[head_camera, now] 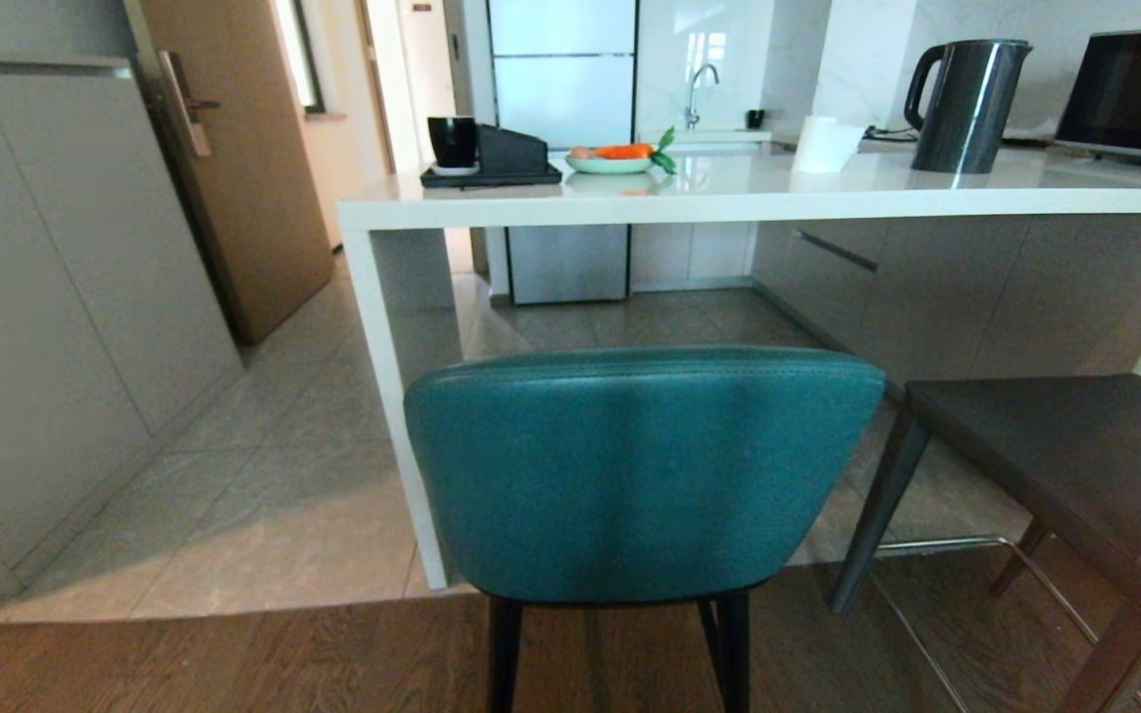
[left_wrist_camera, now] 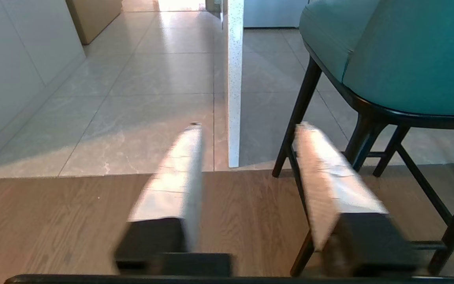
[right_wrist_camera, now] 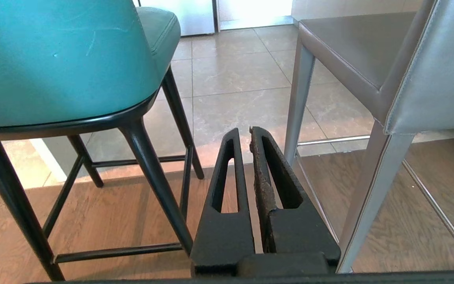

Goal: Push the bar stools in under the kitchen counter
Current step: Push the blue chair back under the dining table

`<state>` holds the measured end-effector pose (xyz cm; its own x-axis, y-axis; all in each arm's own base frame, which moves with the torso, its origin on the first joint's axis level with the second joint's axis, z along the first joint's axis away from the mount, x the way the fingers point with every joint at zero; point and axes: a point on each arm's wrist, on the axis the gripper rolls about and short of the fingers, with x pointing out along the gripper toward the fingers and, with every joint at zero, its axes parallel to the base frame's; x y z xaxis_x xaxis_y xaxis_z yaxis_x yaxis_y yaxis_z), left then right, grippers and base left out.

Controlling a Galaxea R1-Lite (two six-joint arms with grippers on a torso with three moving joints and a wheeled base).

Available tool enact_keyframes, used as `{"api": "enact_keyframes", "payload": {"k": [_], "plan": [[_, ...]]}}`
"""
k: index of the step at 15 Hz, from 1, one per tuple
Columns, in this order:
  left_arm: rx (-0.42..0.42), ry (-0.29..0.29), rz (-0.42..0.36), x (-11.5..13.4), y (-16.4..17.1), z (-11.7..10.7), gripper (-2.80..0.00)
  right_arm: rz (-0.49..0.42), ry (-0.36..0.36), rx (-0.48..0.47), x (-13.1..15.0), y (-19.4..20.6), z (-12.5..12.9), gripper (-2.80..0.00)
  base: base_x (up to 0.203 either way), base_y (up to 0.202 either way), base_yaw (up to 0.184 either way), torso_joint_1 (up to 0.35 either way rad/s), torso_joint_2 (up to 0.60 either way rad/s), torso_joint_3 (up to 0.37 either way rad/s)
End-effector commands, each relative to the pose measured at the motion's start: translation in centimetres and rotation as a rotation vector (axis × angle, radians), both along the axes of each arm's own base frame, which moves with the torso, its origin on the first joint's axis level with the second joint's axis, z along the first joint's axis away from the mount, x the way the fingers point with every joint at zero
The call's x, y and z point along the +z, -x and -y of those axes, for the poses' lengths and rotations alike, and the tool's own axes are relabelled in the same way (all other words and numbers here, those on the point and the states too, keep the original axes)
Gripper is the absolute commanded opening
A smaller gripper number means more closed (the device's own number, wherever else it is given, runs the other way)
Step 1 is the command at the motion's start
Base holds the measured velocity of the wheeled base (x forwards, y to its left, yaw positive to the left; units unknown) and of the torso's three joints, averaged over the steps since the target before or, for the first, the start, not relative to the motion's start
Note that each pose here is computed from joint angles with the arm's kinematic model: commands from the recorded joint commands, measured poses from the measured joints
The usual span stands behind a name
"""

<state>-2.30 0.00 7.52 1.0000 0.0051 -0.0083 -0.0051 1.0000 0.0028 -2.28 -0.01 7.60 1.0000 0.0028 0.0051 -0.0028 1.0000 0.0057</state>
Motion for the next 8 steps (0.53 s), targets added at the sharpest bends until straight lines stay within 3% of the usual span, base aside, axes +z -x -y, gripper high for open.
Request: {"api": "enact_keyframes", "payload": {"k": [1,8], "plan": [[0.001,0.000,0.001,0.00,0.00,0.00,-2.80,-0.006,0.000,0.000,-0.12,-0.05,0.00,-2.80,0.000,0.000,0.000,0.000,0.00,0.000],[0.001,-0.002,-0.004,-0.02,0.02,0.00,-2.80,-0.005,0.003,0.000,-0.11,-0.05,0.00,-2.80,0.000,0.000,0.000,0.000,0.00,0.000]]}}
